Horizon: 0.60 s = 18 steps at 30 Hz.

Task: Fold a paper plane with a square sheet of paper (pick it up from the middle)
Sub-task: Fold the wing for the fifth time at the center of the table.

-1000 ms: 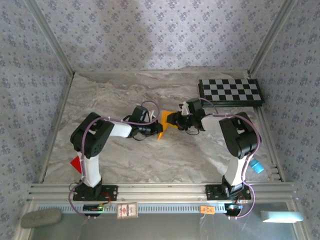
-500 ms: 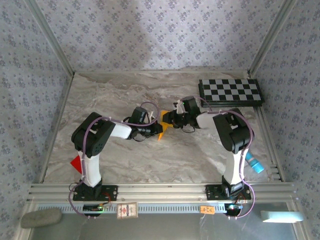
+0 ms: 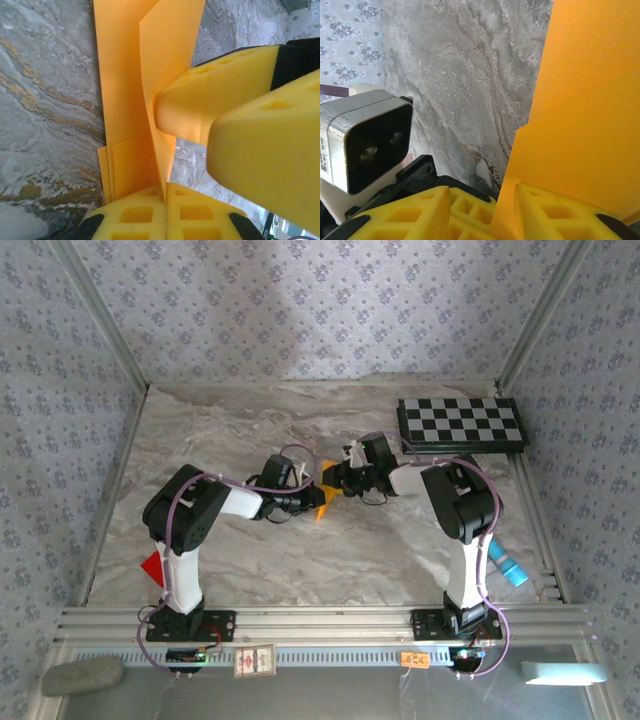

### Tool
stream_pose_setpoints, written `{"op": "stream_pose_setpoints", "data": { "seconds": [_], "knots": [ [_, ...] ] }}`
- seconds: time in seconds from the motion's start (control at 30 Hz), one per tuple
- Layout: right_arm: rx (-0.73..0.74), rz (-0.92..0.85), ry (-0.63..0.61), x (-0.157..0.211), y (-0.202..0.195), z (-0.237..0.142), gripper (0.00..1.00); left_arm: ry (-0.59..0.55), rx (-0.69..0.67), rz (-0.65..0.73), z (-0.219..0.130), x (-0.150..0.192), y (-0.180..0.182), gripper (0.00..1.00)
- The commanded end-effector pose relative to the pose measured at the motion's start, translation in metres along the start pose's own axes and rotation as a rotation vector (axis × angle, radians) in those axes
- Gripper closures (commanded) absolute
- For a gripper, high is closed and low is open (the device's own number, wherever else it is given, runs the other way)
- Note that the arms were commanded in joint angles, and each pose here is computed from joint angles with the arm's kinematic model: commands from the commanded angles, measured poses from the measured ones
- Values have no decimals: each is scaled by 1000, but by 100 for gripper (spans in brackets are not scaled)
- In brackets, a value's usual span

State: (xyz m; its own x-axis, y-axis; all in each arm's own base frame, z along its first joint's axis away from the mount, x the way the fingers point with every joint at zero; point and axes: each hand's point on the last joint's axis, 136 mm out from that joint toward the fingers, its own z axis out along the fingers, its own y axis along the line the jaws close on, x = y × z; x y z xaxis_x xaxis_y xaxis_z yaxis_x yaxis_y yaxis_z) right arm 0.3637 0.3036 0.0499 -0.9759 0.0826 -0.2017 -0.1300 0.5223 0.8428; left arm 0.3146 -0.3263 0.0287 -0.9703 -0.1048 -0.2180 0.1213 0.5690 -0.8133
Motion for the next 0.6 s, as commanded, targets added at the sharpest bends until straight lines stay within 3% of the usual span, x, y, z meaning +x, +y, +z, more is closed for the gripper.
{"op": "stream_pose_setpoints", "data": {
  "seconds": [0.0,0.27,0.57],
  "knots": [
    [-17,-26,15,-2,5,4,61,22,-88,-54,2,13,29,96],
    [-15,-82,-54,-6,19,-23,60,23,-122,-82,2,15,38,100],
    [5,-47,-11,7,2,-11,61,13,-126,-99,1,15,42,100]
  ]
}}
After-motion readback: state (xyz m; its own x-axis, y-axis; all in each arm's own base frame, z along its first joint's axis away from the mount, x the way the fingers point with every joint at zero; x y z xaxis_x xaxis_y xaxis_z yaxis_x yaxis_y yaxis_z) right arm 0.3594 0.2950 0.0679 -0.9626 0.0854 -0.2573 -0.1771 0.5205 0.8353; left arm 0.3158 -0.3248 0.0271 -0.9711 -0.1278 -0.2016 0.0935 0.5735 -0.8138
